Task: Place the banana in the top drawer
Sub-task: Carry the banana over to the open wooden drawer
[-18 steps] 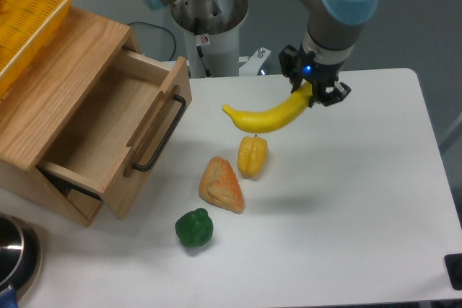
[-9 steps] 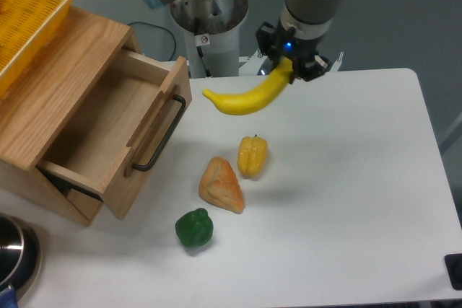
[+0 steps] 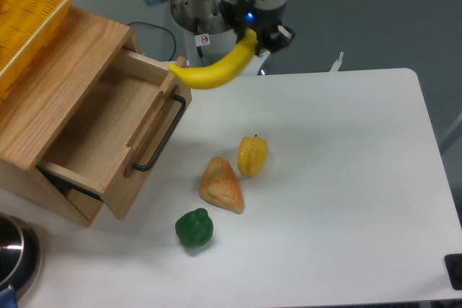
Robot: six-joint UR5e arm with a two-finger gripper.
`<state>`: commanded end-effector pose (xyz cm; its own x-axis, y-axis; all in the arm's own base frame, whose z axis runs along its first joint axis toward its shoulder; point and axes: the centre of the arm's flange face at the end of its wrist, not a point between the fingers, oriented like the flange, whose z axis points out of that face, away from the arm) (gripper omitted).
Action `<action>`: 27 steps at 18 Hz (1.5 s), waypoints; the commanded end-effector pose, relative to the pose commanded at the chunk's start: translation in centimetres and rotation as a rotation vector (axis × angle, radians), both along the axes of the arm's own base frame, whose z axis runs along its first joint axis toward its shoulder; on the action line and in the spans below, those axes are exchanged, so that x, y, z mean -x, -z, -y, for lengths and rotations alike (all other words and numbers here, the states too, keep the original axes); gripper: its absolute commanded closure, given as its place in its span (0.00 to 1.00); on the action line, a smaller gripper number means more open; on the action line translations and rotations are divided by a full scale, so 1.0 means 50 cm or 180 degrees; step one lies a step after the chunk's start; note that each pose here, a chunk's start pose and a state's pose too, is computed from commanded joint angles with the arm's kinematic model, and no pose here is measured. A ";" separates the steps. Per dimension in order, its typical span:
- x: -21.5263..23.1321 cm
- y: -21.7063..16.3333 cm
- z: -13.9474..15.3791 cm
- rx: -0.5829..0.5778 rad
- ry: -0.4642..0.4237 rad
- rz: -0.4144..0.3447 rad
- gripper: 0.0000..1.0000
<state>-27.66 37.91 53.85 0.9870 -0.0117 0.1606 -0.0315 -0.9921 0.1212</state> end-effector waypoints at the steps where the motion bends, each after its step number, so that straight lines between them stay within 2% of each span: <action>1: -0.023 0.000 -0.016 0.0017 0.0012 -0.0014 0.85; 4: -0.075 0.001 -0.051 0.0055 -0.0026 -0.0049 0.85; 11: -0.116 0.018 -0.084 0.0139 -0.0051 -0.0058 0.84; 16: -0.145 0.044 -0.139 0.0188 -0.0109 -0.0197 0.84; 27: -0.181 0.078 -0.180 0.0447 -0.0152 -0.0386 0.84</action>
<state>-18.62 46.89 49.93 0.9981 0.0498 0.0372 0.0385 -0.9652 0.2588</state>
